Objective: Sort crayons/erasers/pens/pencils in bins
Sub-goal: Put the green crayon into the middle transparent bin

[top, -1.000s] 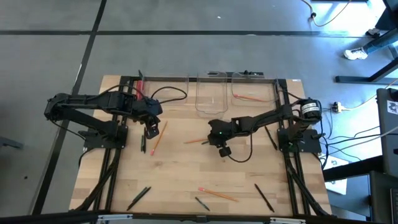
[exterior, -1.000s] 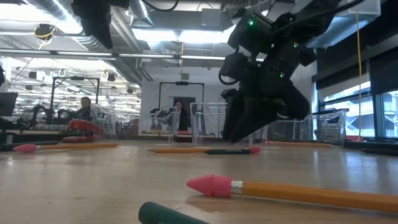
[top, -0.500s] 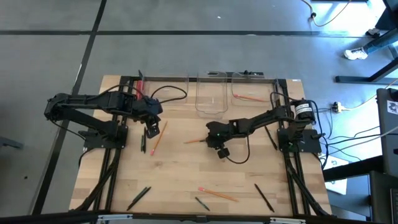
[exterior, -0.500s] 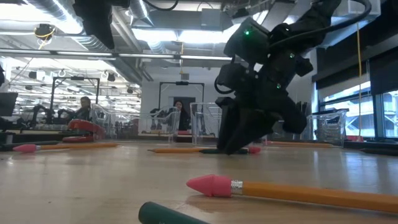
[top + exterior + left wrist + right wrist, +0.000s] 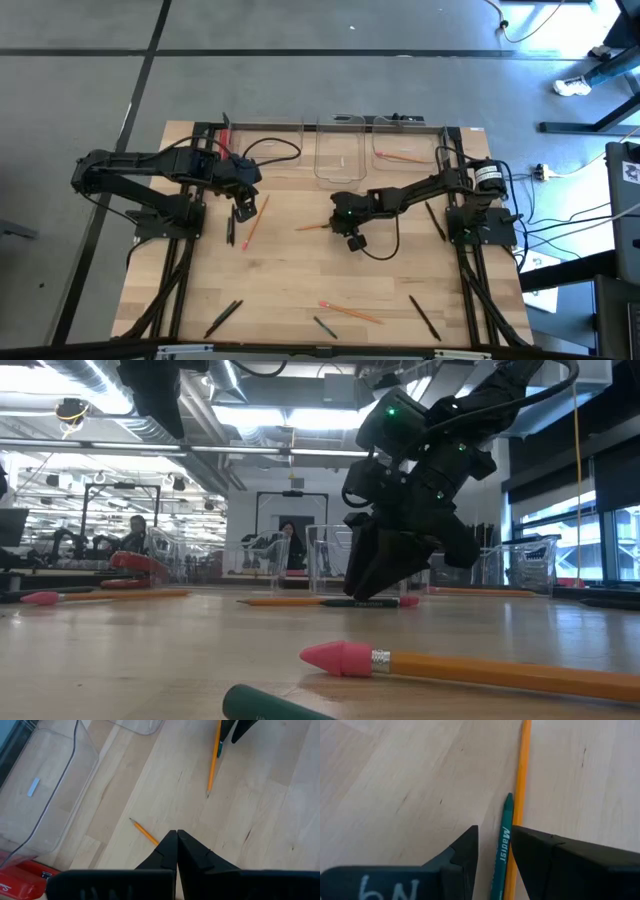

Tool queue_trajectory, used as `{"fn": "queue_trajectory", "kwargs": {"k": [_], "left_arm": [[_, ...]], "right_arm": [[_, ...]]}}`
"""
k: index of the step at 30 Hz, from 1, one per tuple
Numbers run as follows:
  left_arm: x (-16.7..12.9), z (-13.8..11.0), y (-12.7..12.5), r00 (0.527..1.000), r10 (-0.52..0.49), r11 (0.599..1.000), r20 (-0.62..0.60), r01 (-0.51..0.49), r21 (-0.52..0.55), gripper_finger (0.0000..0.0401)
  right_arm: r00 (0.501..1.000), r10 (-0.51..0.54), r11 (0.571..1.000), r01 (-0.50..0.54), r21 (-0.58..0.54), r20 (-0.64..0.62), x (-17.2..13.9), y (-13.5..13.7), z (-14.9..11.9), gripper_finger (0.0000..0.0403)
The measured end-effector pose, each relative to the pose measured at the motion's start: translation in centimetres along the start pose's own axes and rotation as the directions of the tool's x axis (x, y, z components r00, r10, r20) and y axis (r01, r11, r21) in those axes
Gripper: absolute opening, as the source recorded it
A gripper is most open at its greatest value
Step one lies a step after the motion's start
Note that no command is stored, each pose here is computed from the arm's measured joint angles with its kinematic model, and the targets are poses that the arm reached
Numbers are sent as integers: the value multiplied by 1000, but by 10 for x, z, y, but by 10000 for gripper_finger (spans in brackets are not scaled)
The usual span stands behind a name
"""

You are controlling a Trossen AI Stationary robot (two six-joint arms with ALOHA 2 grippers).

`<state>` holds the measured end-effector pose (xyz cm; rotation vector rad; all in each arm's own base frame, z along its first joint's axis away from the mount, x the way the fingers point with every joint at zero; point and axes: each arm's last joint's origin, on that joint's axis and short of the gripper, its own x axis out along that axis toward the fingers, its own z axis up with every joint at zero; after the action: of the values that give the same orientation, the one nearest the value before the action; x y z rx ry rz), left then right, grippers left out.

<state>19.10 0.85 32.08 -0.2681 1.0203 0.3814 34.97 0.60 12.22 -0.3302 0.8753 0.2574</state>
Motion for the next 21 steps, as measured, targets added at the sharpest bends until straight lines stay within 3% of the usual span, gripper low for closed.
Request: {"fn": "queue_trajectory", "kwargs": {"k": [13, 21], "left_arm": [[0, 0, 0, 1000, 0, 1000, 0, 0, 0, 0], [0, 0, 0, 1000, 0, 1000, 0, 0, -1, 0]], "right_arm": [[1000, -4, 1000, 5, 21, -16, 0, 0, -7, 117], [998, 64, 997, -64, 31, -29, 0, 3, -10, 117]]}}
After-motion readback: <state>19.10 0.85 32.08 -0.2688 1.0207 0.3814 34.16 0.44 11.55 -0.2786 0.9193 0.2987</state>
